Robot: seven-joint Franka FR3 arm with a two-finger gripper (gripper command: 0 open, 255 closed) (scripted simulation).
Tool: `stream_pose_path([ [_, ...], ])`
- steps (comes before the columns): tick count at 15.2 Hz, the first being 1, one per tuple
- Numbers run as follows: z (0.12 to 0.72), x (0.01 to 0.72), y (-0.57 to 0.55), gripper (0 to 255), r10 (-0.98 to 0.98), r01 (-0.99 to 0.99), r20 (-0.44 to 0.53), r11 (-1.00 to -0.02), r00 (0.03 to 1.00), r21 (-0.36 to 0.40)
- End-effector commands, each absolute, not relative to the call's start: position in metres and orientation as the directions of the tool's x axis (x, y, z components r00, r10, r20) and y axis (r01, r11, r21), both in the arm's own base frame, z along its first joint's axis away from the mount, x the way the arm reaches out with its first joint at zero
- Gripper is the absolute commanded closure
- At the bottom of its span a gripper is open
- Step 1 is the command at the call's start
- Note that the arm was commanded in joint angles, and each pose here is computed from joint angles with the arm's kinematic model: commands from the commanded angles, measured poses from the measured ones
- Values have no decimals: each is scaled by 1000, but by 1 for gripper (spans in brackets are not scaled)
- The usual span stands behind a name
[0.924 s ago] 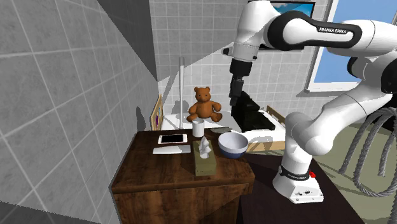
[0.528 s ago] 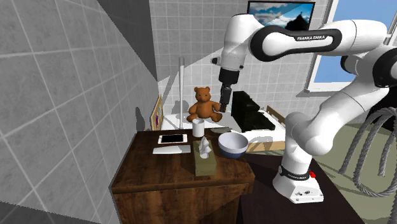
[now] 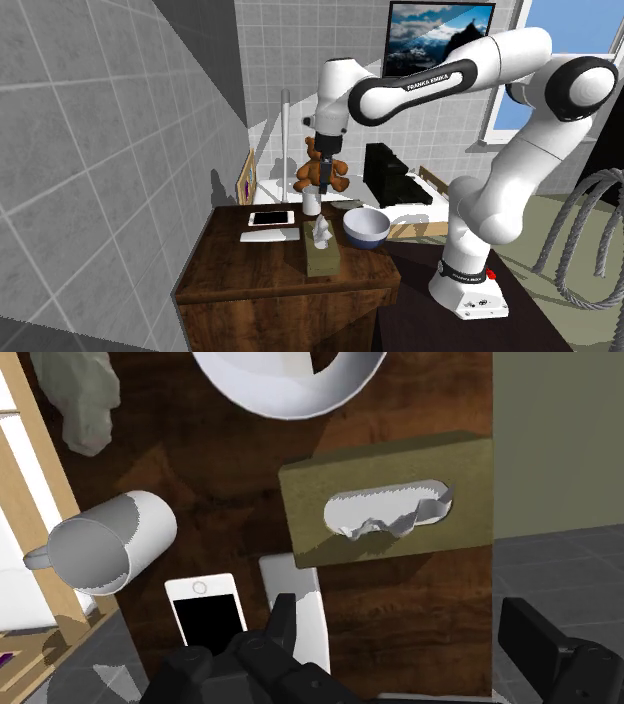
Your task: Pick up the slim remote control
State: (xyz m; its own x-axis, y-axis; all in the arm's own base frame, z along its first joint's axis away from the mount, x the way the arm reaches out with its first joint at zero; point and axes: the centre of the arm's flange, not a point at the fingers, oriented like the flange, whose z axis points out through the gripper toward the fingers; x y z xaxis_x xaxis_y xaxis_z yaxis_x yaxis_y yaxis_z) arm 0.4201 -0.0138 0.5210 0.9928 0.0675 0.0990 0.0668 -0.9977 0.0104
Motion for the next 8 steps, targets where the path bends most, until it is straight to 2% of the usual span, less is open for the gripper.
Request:
stream_pose_path([
  [1, 504, 441, -19, 0, 82, 81, 90, -997, 993, 12],
  [8, 441, 510, -39, 0, 131, 130, 56, -991, 990, 17],
])
